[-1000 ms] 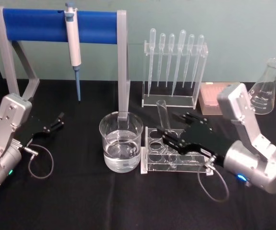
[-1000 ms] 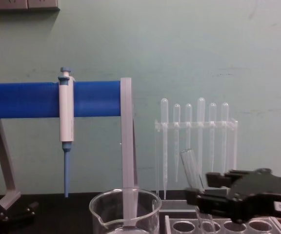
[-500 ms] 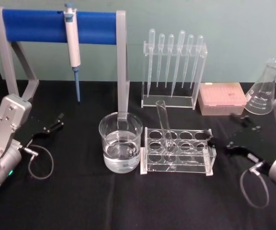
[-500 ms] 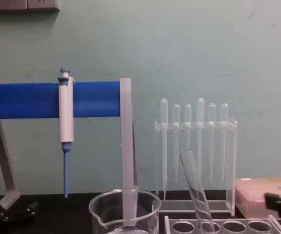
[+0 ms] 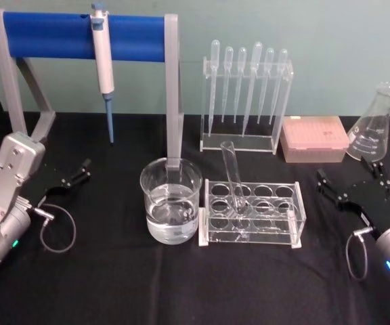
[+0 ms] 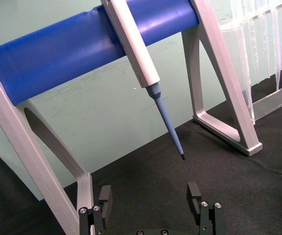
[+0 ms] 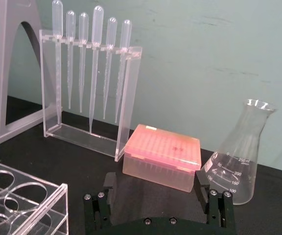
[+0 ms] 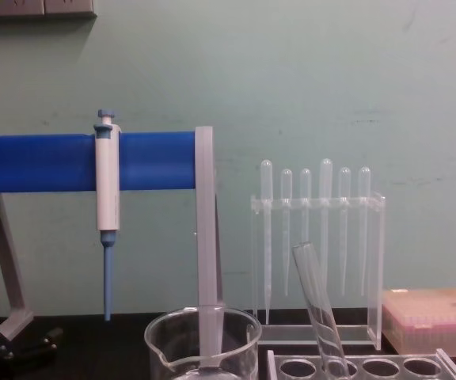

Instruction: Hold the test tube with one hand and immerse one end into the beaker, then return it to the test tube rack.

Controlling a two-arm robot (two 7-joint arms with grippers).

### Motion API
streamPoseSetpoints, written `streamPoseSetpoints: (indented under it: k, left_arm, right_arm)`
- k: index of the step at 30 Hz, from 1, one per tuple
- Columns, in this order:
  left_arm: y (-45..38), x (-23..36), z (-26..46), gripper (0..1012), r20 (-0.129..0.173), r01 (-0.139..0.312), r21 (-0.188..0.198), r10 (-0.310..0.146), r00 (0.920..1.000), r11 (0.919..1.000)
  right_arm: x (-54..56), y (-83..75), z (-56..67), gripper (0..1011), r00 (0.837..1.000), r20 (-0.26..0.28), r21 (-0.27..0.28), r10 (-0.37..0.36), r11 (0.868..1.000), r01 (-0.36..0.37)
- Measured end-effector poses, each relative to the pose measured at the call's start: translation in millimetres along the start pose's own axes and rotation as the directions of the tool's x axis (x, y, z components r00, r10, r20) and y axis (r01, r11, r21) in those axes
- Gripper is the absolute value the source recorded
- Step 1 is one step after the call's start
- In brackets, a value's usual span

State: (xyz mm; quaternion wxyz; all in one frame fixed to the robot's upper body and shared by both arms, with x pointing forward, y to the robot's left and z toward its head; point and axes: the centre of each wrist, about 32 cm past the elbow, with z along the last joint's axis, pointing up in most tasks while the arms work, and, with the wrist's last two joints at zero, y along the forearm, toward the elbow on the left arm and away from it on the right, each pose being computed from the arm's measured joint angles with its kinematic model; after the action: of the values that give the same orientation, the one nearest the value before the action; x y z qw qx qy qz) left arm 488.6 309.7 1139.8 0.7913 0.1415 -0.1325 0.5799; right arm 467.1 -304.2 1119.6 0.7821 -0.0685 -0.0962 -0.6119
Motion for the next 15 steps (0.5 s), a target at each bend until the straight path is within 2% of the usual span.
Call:
streamPoseSetpoints:
  k: [4, 15]
  left_arm:
    - [0.0, 0.0, 0.0, 1000, 0.000, 0.000, 0.000, 0.000, 1.0000, 1.0000]
    - [0.0, 0.0, 0.0, 1000, 0.000, 0.000, 0.000, 0.000, 1.0000, 1.0000]
  right_arm:
    - [-4.3, 2.8, -1.6, 1000, 1.000, 0.018, -0.001, 0.005, 1.000, -0.005]
    - [-3.5, 2.1, -1.1, 1000, 1.000, 0.014, -0.001, 0.004, 1.000, -0.004]
